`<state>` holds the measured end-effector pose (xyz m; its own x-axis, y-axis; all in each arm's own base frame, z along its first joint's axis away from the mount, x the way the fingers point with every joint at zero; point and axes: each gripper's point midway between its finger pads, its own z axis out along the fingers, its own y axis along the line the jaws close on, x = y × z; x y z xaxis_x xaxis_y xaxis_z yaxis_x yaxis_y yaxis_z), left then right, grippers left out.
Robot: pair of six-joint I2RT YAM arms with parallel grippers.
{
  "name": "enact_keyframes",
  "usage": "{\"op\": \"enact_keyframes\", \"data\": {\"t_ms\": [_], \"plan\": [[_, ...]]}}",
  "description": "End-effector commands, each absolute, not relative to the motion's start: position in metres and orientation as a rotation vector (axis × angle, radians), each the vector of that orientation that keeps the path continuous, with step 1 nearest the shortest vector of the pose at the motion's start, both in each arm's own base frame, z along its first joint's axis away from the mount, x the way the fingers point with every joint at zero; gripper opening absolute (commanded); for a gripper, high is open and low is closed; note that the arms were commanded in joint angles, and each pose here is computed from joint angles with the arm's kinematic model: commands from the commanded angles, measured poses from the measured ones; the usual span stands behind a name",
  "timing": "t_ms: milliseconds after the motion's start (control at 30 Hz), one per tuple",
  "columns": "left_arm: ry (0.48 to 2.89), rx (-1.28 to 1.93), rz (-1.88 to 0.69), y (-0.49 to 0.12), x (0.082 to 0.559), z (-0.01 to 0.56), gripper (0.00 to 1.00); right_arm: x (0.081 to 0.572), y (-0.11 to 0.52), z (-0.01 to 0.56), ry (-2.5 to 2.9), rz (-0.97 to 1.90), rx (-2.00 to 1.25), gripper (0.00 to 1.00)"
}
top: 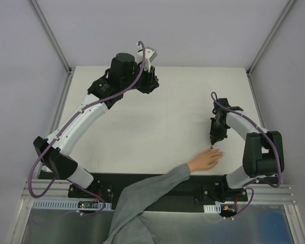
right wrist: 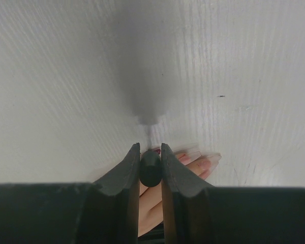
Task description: Paint the nails
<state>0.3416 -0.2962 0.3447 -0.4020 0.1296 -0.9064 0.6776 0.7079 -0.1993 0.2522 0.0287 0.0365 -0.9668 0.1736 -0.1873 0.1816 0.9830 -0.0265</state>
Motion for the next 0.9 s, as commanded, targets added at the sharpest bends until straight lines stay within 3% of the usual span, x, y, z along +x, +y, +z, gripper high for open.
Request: {"op": "enact_keyframes", "data": {"t_ms": [0, 867], "plan": [[1.85, 0.624, -0.686, -0.2917, 0.3343, 0.3659, 0.0, 0.2432, 0.0319, 0.0458, 2.934, -0.046, 0.282, 0.0], [1.849, 0.622, -0.685, -0.2909, 0.3336, 0.3661, 0.0, 0.2354, 0.028, 0.0418, 2.958, -0.079, 0.296, 0.01]]}}
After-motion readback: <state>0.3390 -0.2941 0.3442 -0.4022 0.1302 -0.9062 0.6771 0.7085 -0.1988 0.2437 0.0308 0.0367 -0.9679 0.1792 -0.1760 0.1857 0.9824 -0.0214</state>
